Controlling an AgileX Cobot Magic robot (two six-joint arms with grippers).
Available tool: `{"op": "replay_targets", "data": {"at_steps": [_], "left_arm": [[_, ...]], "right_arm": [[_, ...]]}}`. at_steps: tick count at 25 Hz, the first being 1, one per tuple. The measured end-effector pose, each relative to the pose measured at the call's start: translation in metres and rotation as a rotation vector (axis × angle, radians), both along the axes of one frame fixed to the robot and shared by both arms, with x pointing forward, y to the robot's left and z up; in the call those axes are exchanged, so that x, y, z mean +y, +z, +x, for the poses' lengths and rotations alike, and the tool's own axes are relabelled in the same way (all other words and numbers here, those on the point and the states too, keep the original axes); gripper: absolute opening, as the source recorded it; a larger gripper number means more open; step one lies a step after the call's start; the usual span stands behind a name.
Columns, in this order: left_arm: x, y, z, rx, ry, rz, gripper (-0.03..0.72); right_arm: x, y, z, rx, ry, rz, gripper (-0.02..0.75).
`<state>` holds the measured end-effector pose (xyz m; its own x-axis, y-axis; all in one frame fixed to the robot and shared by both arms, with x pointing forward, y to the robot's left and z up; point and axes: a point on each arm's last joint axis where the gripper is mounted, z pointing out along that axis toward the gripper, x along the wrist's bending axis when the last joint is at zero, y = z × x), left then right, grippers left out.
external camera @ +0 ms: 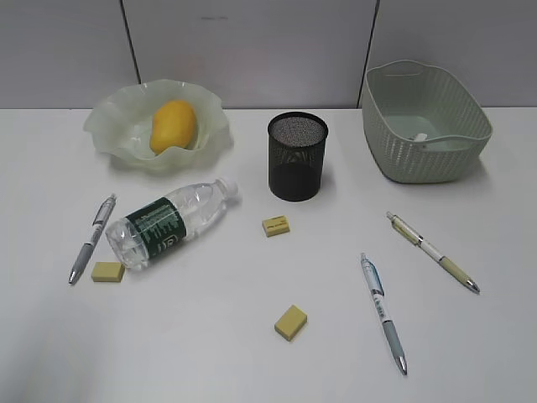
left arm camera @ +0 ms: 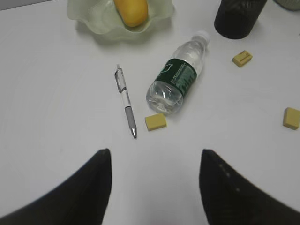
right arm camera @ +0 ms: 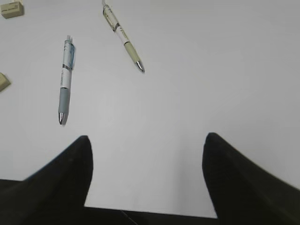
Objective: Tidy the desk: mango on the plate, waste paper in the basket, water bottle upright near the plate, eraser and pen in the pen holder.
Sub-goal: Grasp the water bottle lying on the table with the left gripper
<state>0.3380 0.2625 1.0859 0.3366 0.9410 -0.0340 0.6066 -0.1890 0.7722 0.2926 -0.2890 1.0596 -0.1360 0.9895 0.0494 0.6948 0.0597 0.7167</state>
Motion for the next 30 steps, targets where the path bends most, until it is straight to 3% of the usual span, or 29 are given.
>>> {"op": "replay_targets", "data": {"at_steps": [5,11,21,30], "left_arm": [[-0.026,0.003,0.065,0.129,-0.048,0.105,0.453],[-0.055,0.0,0.137,0.223,-0.082,0.168,0.453],[-0.11,-0.046,0.217,0.421,-0.279,0.297,0.469],[-0.144,-0.089,0.251,0.54,-0.392,0.381,0.636]], "right_arm": [[0.0,0.0,0.0,-0.006,0.001,0.002,0.57],[0.0,0.0,0.0,-0.006,0.0,0.002,0.57],[0.0,0.0,0.0,-0.007,0.001,0.003,0.57],[0.0,0.0,0.0,-0.007,0.001,0.003,0.569]]}}
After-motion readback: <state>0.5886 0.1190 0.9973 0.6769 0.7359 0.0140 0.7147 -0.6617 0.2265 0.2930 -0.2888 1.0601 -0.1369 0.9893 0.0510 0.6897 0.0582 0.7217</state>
